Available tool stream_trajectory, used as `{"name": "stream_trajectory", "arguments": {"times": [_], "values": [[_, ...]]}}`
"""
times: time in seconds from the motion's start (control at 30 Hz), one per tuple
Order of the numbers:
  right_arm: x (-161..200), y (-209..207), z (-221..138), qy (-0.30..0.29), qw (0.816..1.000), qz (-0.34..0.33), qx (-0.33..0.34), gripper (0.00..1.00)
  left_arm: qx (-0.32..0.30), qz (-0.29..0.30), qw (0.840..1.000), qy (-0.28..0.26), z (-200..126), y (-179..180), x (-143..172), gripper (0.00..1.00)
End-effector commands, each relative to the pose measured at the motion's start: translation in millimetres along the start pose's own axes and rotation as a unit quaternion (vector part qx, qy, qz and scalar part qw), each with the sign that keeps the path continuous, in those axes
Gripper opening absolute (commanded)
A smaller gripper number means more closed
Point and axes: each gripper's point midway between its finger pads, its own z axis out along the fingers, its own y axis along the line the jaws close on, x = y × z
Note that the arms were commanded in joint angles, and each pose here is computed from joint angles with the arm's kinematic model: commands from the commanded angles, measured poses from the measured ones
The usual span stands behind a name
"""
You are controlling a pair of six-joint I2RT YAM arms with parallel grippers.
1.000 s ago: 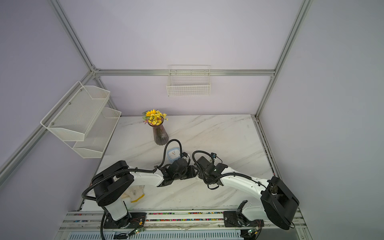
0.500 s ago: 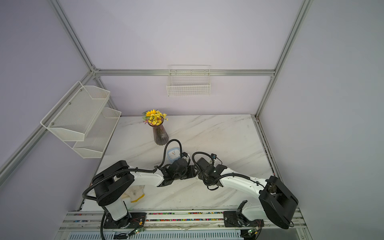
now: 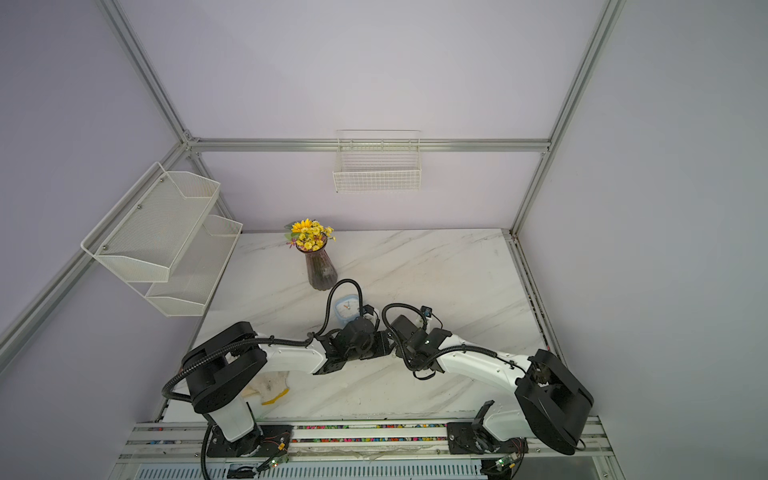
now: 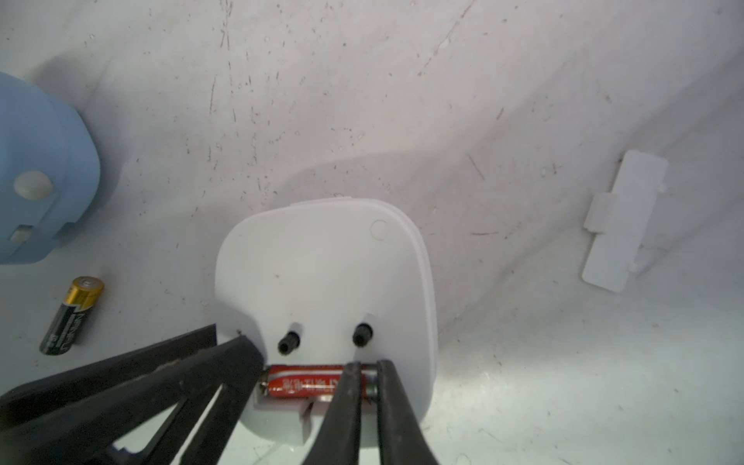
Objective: Insert the battery into the alarm
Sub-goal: Install the battery in the alarm, then adjust the alarm at the center of the board.
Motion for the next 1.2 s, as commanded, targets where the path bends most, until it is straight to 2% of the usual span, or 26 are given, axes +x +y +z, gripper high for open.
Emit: {"name": "stream_trajectory", "arguments": {"times": [0.0,0.13,0.27,0.4,0.67,0.77,1.0,1.17], "values": [[-10,7,-20,-0.016,0.999,0.011,-0.035,0.2,-0.006,0.026,1.0,-0.011,-13,-4,-7,0.37],[-11,17,-37,-0.012,0.997,0.001,-0.083,0.21,-0.025,0.072,0.996,-0.039,-26,-15,-35,0.4],[14,16,-40,0.059,0.995,-0.014,-0.085,0.12,-0.067,0.111,0.989,-0.063,-37,-14,-70,0.41],[30,5,-42,0.066,0.994,0.002,-0.092,0.1,-0.054,0.122,0.989,-0.065,-31,-25,-89,0.41],[50,4,-19,0.087,0.99,0.024,-0.111,0.1,-0.008,0.112,0.993,-0.018,8,-46,-89,0.46],[54,-1,-6,0.087,0.991,0.027,-0.094,0.09,0.004,0.113,0.994,-0.009,20,-51,-89,0.46],[40,-1,8,0.051,0.996,0.032,-0.067,0.11,0.015,0.106,0.994,0.007,40,-44,-81,0.5],[25,-1,20,0.038,0.997,0.037,-0.054,0.11,0.032,0.089,0.995,0.013,42,-44,-76,0.54]]}}
